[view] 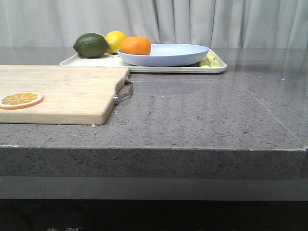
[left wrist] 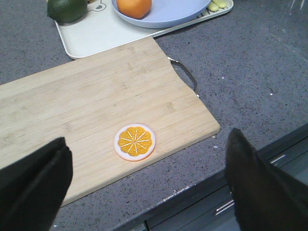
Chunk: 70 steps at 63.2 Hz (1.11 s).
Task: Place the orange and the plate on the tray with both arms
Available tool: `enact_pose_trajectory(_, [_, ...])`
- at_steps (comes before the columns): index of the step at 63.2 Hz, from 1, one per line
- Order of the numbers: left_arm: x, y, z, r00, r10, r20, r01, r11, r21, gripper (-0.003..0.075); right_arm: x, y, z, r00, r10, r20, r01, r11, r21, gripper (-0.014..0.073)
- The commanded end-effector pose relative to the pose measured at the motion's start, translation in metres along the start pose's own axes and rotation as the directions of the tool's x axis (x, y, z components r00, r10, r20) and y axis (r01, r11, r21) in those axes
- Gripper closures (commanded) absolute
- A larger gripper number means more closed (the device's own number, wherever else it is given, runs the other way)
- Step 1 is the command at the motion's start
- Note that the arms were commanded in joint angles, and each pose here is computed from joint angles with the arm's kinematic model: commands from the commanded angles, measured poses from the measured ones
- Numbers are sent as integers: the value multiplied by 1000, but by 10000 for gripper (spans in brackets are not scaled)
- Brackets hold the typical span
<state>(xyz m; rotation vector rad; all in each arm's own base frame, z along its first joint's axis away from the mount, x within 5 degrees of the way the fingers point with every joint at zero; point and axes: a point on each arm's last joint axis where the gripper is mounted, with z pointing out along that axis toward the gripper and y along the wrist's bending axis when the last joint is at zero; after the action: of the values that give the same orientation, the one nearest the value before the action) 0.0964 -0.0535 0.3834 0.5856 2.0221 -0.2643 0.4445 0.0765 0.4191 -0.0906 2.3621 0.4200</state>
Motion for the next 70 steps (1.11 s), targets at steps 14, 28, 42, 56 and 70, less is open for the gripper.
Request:
enact_pose_trajectory(14, [-10, 1, -5, 997, -12, 74, 12, 1000, -1, 99, 4, 51, -132, 973, -147, 176, 155, 987, -32, 195])
enact_pose_trajectory(28, [-10, 1, -5, 997, -12, 74, 12, 1000, -1, 99, 39, 53, -173, 969, -183, 164, 187, 982, -5, 195])
enact_pose_trajectory(42, [-10, 1, -5, 997, -12, 74, 12, 1000, -1, 99, 99, 42, -196, 948, -205, 241, 201, 979, 42, 195])
enact_pose_trajectory(56, [-10, 0, -5, 997, -13, 74, 13, 1000, 0, 99, 169, 25, -212, 936, -254, 244, 230, 965, 123, 195])
enact_pose_trajectory(70, [-10, 0, -5, 997, -16, 74, 16, 1000, 3, 99, 235, 12, -229, 928, -282, 244, 246, 955, 167, 195])
